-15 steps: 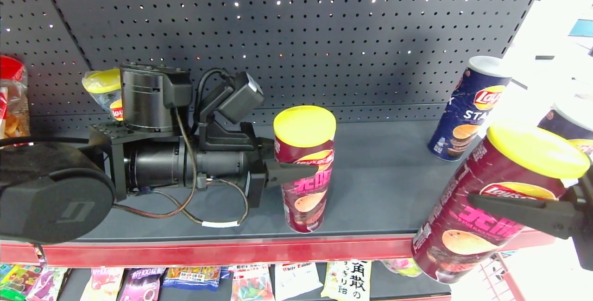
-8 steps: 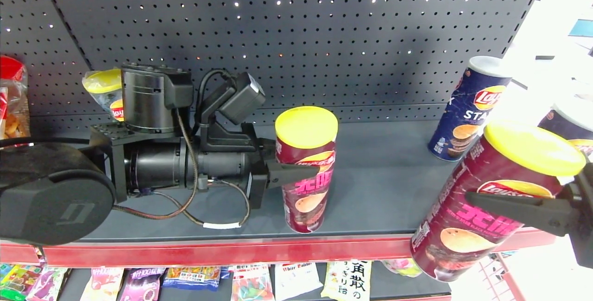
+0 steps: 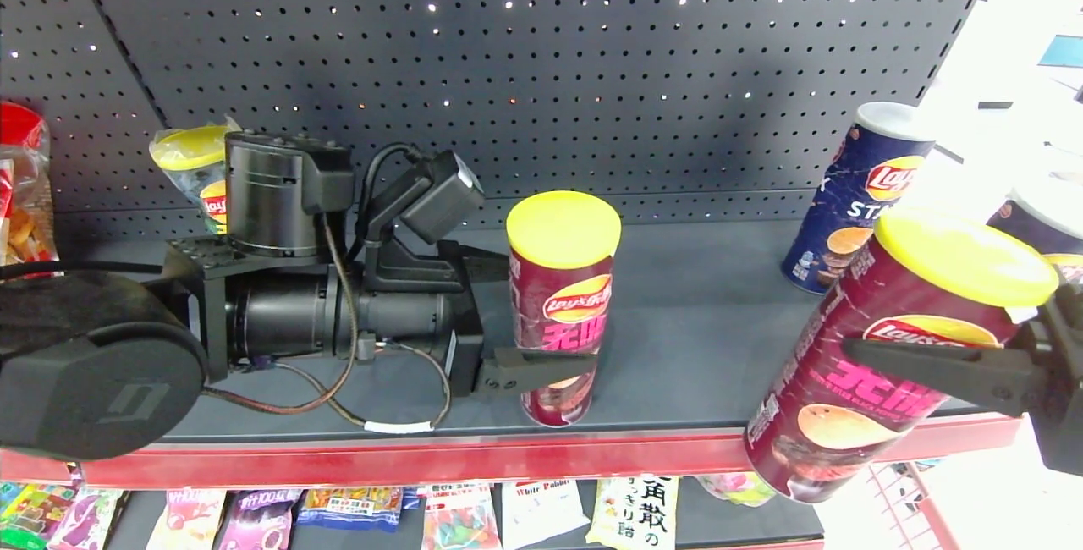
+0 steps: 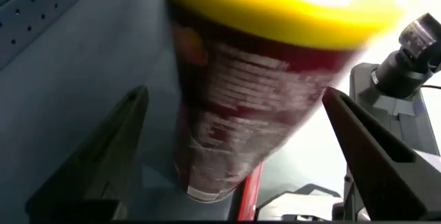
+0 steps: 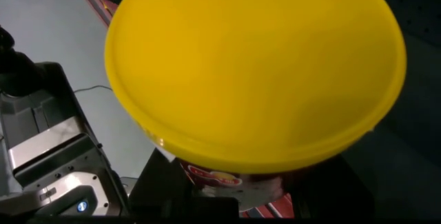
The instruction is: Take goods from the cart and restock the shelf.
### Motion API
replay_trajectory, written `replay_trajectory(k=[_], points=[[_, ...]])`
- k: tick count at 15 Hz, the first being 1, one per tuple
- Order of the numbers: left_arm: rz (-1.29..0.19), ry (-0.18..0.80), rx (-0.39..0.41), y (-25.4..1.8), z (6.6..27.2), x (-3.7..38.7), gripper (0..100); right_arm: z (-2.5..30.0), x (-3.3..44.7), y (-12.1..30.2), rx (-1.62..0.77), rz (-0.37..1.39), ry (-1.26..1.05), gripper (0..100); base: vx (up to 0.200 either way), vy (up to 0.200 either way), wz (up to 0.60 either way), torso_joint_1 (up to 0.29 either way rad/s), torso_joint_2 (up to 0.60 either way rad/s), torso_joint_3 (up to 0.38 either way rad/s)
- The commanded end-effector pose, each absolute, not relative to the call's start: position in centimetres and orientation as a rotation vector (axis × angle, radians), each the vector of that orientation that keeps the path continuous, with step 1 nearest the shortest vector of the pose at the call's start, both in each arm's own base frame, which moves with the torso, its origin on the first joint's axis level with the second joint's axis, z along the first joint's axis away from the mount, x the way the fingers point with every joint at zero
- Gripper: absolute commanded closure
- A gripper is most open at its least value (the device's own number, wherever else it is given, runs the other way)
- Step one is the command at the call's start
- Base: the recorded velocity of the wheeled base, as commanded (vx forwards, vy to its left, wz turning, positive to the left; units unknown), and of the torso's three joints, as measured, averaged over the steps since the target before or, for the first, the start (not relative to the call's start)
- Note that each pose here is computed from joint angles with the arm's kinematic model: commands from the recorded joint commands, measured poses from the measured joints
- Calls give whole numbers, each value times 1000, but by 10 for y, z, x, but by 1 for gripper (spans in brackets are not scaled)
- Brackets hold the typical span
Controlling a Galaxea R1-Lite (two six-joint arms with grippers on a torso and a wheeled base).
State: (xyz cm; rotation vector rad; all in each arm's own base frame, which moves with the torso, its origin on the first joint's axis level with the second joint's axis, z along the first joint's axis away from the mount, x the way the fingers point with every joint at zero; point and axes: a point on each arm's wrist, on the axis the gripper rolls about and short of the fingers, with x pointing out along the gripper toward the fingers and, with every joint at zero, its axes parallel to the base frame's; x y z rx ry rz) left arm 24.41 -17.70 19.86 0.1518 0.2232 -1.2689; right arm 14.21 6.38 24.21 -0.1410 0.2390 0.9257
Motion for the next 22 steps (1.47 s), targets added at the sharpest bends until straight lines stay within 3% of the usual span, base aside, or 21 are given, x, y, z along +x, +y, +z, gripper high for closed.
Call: replay_trajectory(k=[1,10,15,22], points=[[-1246,220,150,-164,201,235,0,246,154,69,-143,930,242,100,0,0,0,0,0,0],[-1011,244,145,-90,189,164,0,265,248,121,-200,955,193,100,0,0,0,0,0,0],[-899,218,158,-77,189,143,0,262,297,143,-200,959,177,100,0,0,0,0,0,0],[-831,225,98,-64,186,118,0,254,349,166,-203,954,155,100,0,0,0,0,0,0]])
